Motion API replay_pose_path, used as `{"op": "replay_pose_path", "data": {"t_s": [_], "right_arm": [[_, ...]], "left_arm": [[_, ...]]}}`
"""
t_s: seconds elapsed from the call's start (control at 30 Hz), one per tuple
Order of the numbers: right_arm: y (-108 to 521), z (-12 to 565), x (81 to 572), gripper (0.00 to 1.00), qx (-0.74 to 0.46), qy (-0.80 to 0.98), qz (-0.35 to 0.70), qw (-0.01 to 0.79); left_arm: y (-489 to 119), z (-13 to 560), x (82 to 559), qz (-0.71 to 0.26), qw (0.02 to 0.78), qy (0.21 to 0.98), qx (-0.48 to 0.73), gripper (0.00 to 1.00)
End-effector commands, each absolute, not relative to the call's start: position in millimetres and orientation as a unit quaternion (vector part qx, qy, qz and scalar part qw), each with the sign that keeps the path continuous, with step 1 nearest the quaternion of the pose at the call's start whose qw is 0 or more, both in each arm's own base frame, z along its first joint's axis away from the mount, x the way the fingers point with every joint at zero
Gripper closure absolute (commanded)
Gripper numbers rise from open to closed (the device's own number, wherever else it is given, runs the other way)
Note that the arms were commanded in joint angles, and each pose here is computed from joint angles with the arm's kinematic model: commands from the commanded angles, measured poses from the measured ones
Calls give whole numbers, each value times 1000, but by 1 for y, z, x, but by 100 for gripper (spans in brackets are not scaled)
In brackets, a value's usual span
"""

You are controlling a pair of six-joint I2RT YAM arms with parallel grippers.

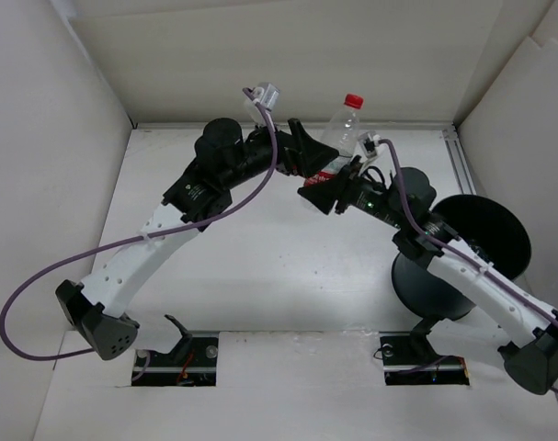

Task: Put the plastic bottles in the bin

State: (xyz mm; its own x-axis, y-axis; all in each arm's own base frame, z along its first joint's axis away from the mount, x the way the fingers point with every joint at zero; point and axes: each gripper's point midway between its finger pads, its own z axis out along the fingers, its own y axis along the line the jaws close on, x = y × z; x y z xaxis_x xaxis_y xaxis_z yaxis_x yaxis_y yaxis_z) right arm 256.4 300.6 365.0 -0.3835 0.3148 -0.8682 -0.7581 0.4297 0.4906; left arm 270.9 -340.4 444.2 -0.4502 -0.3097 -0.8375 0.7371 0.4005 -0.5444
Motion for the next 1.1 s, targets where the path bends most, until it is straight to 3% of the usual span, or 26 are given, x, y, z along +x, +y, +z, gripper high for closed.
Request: {"op": "replay_pose_path", "data": {"t_s": [0.0,0.17,0.3,0.43,0.6,0.83,0.9,0.97,1.0,1.07], "right_arm": [[253,407,270,93,-119,638,443,618],[168,410,281,93,-24,665,336,666],[81,398,285,95,102,701,186,681],[-5,373,252,96,230,730,17,643],[-55,375,192,96,317,688,-42,651],[-64,362,173,86,319,694,-57,644],[-65,361,174,61,323,695,-61,640],[-66,358,174,14,323,699,-70,635],[-66,362,173,2,324,696,-67,638],[-66,359,174,0,325,700,-69,633]], "left_arm": [[-308,456,285,-470,538,694,86,0],[-268,436,312,-379,579,722,5,0],[-253,405,323,-341,569,748,-7,0],[-241,389,317,-327,573,751,-18,0],[-220,370,319,-288,582,759,-47,0],[-225,350,321,-287,566,771,-48,0],[-227,351,319,-294,562,772,-48,0],[-229,350,318,-297,560,772,-45,0],[-229,346,318,-295,557,775,-45,0],[-226,344,319,-289,557,777,-48,0]]}}
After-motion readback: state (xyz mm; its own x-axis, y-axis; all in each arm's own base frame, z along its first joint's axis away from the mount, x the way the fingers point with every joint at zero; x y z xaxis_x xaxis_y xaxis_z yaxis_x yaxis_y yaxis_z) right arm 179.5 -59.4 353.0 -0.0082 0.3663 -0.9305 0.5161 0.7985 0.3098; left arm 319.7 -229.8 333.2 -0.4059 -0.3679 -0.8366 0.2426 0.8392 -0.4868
